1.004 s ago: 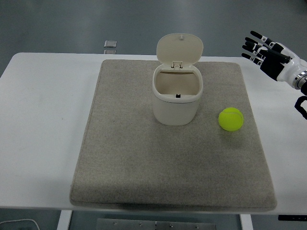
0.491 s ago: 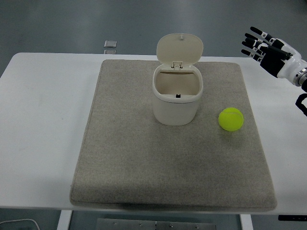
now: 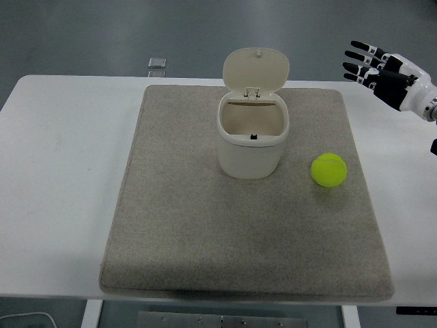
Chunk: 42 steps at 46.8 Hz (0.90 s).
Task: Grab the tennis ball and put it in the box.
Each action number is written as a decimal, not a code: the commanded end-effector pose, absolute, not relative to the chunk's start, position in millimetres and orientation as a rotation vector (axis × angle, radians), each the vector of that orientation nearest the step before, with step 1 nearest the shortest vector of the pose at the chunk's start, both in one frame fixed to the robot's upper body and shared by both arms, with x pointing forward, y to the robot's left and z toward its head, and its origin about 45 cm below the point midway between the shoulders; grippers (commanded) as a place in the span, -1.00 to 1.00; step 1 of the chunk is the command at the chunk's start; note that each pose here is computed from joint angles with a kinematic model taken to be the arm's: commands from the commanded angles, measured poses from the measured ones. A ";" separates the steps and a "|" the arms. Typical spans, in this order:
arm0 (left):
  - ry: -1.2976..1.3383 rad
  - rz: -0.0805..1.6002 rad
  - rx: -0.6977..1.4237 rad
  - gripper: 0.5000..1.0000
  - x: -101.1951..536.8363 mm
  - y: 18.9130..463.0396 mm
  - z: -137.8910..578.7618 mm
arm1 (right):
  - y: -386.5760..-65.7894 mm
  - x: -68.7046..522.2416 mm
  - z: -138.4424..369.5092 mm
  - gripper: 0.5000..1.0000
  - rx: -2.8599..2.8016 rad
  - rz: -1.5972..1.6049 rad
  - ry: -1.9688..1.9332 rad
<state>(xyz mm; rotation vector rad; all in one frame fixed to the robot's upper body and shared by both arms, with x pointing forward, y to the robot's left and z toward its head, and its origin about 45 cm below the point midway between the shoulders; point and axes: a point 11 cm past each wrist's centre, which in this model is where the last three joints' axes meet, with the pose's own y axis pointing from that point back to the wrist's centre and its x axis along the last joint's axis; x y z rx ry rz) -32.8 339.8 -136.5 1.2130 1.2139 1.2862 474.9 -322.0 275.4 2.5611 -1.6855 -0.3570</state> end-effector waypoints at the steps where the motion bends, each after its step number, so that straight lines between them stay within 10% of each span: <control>1: 1.214 1.287 1.214 0.97 -33.0 340.2 -136.4 | -328.8 470.8 282.0 0.68 2.559 -0.288 -1.643; 42: 1.213 1.286 1.212 0.97 -32.8 339.7 -136.5 | -308.5 427.2 281.7 0.66 2.343 0.596 -0.931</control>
